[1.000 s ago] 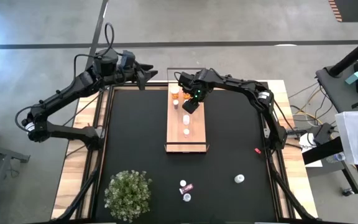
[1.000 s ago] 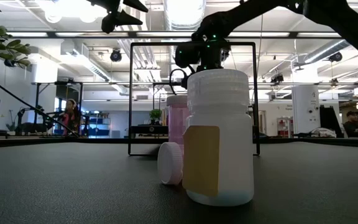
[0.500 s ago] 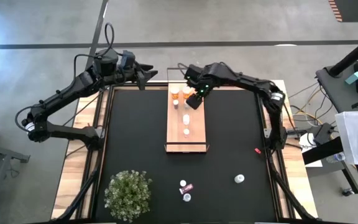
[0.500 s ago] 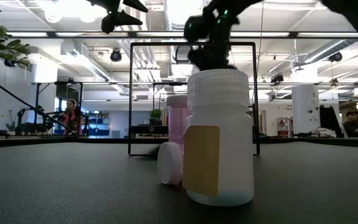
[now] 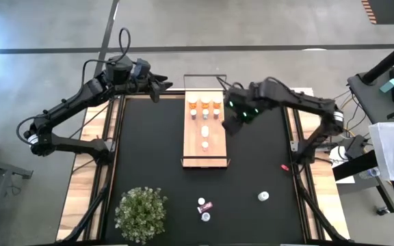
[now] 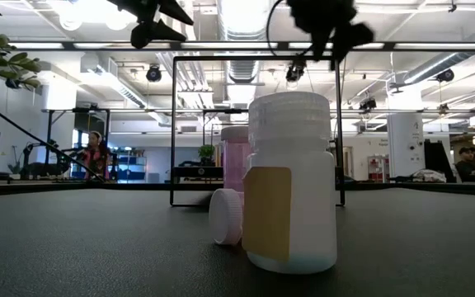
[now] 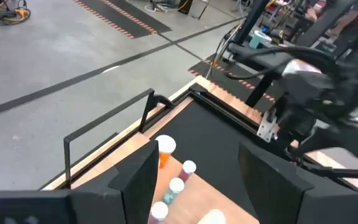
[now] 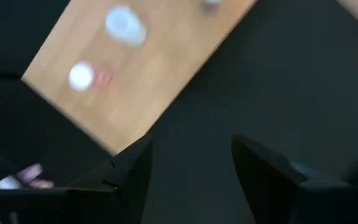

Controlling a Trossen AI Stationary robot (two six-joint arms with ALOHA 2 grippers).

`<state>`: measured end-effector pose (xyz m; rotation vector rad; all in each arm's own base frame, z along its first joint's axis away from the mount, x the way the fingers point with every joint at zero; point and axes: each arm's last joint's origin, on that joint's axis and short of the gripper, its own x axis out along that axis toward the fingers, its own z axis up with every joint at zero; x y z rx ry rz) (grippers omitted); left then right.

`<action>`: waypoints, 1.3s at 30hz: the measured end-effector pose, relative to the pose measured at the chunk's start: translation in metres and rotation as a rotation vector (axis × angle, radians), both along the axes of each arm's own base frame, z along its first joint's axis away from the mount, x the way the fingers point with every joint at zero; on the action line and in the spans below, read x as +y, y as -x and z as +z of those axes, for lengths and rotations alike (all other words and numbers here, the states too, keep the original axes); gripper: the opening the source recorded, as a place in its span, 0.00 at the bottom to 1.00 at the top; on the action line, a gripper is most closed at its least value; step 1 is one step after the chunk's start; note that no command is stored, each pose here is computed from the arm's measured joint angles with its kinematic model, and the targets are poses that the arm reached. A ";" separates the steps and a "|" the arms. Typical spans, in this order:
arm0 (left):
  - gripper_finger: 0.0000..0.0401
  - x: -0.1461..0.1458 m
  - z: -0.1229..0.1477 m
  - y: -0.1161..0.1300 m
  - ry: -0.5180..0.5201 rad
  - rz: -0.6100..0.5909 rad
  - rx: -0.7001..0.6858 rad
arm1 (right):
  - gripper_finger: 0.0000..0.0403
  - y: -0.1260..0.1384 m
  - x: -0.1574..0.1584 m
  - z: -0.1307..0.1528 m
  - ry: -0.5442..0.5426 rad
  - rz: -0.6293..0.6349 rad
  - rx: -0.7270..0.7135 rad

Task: Pick and place medicine bottles onto shelf by color
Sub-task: Put the top white pill bottle aligned with the other white pill bottle on the shelf

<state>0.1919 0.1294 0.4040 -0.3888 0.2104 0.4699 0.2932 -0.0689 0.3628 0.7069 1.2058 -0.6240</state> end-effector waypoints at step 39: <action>0.51 -0.066 0.013 -0.006 0.247 -0.148 -0.148 | 0.52 0.131 0.293 -0.106 0.235 0.889 0.033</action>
